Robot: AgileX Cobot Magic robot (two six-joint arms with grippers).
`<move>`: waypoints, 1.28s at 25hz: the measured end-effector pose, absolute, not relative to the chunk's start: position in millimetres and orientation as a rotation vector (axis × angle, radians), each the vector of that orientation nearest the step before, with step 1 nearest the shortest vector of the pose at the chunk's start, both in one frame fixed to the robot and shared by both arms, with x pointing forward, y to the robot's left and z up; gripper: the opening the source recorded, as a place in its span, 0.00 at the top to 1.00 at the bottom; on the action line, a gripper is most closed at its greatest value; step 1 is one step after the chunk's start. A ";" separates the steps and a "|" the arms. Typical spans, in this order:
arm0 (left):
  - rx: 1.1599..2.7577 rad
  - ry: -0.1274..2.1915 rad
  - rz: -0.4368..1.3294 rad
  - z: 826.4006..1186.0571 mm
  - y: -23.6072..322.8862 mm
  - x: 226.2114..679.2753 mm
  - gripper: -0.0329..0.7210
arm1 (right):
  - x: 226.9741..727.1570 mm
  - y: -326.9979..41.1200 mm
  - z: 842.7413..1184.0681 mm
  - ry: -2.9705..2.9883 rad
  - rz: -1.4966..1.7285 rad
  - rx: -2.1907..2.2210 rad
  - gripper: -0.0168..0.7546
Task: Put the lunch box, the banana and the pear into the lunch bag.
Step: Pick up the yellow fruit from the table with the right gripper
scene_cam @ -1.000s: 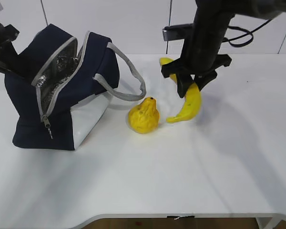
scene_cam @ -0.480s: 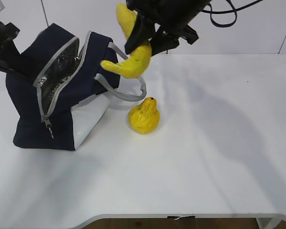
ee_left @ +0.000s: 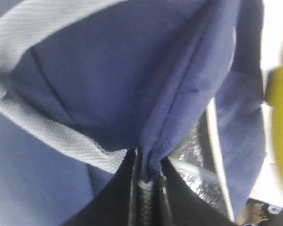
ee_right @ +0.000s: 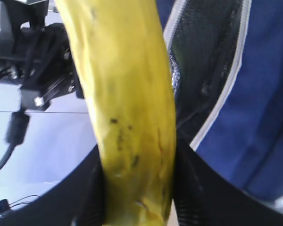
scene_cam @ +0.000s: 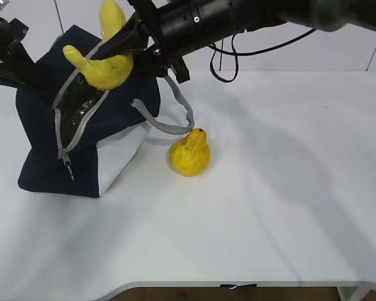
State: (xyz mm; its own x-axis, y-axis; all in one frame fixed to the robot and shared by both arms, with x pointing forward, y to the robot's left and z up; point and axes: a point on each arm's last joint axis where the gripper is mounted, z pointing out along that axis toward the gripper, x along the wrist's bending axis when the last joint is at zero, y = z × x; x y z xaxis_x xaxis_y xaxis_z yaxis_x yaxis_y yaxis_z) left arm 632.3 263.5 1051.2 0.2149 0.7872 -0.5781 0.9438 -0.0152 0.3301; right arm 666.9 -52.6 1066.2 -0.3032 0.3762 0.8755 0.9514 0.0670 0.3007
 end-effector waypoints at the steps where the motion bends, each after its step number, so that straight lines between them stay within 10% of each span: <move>1: 1.831 1.605 -0.304 1051.3 263.4 632.4 0.93 | 669.2 -49.4 1060.1 -1.742 -1.233 -1.320 0.57; 32: 1.706 1.542 -0.357 1060.1 255.9 636.0 0.93 | 699.4 -13.7 985.3 -1.579 -1.467 -1.333 0.58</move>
State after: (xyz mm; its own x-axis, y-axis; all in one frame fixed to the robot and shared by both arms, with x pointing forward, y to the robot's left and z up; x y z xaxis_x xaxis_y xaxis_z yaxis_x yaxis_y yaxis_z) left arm 636.0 255.9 1060.1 0.2200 0.7075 -0.6716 0.9306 0.0542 0.3619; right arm 699.4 -13.7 985.3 -0.3169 0.2665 0.9103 0.9274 -0.1141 0.3563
